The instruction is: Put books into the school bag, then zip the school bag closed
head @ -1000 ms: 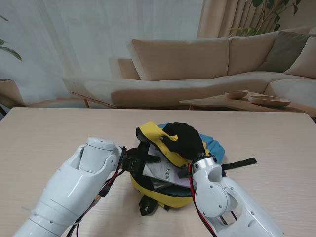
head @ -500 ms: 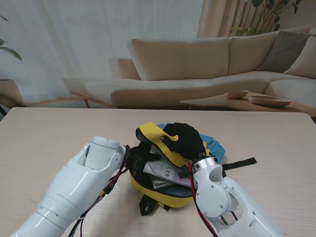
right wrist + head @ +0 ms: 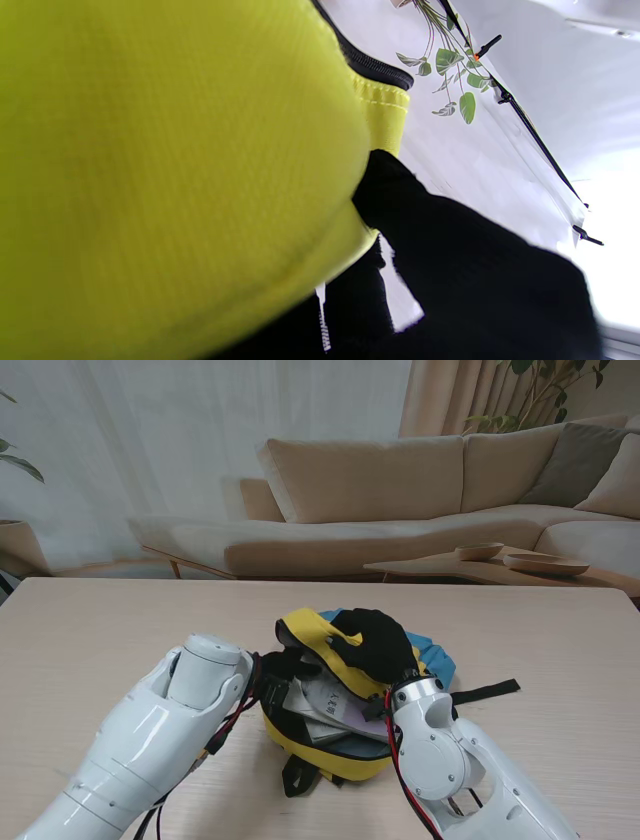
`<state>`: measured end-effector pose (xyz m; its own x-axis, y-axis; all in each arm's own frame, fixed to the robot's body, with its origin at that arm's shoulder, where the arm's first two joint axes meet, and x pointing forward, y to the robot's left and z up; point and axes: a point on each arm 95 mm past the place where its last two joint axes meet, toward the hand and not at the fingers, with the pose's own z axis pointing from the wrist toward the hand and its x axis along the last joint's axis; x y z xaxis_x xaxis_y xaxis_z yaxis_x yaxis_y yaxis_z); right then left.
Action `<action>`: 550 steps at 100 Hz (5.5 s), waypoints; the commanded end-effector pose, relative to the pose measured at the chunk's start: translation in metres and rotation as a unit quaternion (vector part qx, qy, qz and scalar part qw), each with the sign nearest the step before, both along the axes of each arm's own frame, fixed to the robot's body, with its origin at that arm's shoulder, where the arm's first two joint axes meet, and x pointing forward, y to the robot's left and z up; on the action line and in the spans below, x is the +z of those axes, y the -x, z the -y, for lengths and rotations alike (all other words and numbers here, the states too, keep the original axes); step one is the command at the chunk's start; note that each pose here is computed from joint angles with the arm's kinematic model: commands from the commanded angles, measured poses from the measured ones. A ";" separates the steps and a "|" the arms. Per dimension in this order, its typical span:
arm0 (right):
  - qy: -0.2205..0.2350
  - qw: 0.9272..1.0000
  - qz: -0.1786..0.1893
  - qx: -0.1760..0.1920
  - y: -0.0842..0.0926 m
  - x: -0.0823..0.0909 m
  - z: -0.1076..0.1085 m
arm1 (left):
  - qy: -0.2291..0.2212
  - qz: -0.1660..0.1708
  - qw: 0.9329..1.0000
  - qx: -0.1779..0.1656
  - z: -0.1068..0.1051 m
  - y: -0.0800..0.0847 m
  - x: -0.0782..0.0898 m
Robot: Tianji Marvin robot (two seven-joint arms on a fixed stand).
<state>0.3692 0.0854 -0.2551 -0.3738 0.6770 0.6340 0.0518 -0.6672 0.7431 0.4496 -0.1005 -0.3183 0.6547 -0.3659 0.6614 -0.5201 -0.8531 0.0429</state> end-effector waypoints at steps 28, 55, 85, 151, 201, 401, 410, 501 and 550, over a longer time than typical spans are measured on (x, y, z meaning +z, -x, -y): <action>-0.011 1.000 0.005 0.014 0.005 0.004 -0.006 | -0.060 0.049 0.997 -0.023 -0.011 0.006 0.013; -0.015 1.000 0.006 0.015 0.005 0.005 -0.005 | -0.077 0.035 0.996 -0.041 -0.010 0.002 0.011; -0.014 1.000 0.003 0.016 0.005 0.005 -0.005 | -0.055 0.027 0.997 -0.044 0.001 -0.007 0.010; -0.017 1.000 0.003 0.017 0.005 0.004 -0.005 | -0.219 0.163 0.953 -0.131 -0.001 0.007 0.026; -0.021 1.000 -0.008 0.021 0.004 0.003 -0.003 | -0.306 0.264 0.904 -0.141 -0.041 0.048 0.053; 0.231 0.952 -0.109 0.169 0.039 -0.043 0.007 | -0.355 0.393 0.835 -0.151 -0.117 0.086 0.070; 0.234 0.955 -0.109 0.144 0.036 -0.043 0.015 | -0.356 0.394 0.834 -0.152 -0.116 0.085 0.069; 0.400 0.889 -0.214 0.071 -0.008 -0.096 0.076 | -0.356 0.425 0.788 -0.267 -0.092 0.083 0.044; 0.424 0.871 -0.197 0.152 -0.044 -0.120 0.063 | -0.374 0.434 0.781 -0.248 -0.103 0.088 0.048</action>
